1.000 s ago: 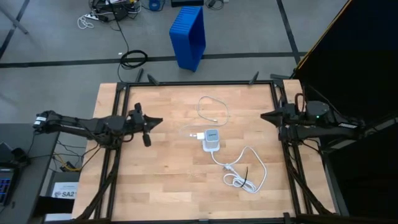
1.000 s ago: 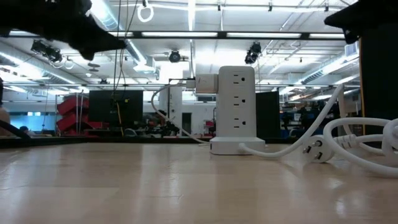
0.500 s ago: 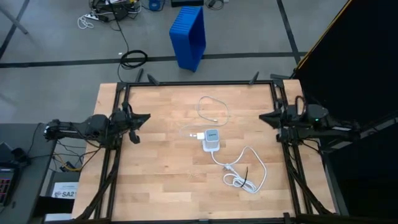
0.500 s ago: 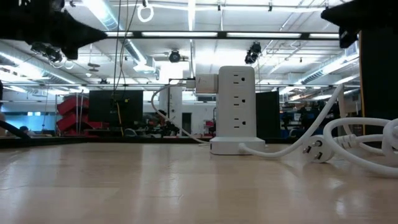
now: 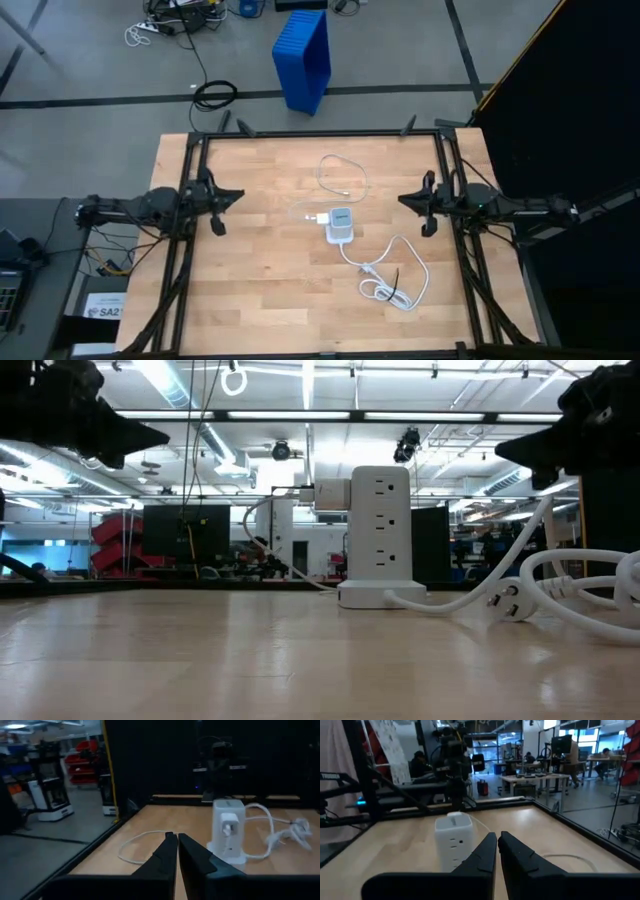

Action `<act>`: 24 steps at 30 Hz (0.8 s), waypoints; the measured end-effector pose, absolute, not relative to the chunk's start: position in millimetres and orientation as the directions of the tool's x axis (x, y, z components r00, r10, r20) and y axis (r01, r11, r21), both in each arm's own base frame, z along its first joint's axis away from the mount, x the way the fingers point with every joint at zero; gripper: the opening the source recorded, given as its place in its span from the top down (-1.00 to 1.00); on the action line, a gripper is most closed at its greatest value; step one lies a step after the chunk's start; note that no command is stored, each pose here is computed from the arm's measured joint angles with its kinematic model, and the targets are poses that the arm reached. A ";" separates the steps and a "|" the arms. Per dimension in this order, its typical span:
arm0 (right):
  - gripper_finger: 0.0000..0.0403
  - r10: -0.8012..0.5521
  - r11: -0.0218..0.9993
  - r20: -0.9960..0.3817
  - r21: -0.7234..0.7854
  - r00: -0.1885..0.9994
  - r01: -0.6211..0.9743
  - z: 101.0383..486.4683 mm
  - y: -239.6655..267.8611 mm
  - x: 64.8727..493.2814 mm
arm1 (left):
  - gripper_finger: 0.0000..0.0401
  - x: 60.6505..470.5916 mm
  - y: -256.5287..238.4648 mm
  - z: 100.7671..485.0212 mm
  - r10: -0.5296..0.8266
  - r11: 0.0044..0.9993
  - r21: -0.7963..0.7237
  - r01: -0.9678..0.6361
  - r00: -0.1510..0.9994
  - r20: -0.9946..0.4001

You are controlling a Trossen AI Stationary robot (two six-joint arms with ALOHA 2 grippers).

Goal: Insert USB
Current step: Return to Home Position

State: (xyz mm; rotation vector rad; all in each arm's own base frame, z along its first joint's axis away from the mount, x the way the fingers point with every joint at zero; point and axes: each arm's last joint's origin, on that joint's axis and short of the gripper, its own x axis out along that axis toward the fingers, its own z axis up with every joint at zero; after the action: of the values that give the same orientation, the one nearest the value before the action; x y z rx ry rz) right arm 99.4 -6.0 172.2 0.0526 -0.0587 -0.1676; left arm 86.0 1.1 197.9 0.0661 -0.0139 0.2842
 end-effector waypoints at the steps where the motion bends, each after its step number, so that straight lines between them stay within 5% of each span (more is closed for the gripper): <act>1: 1.00 -0.168 0.985 0.054 0.057 0.984 0.165 172.2 -6.0 99.4 | 1.00 87.6 0.7 193.4 0.272 0.959 0.074 -0.273 0.962 0.019; 24: 1.00 -0.138 0.989 -0.030 0.056 0.990 0.139 164.1 -6.6 101.5 | 1.00 95.8 4.6 171.4 0.302 0.941 0.141 -0.307 0.952 0.056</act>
State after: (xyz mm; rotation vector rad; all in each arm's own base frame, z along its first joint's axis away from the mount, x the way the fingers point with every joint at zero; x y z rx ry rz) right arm 101.5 -6.6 164.1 0.0578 0.0260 -0.1389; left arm 95.8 4.6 171.4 0.1495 -0.0342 0.3104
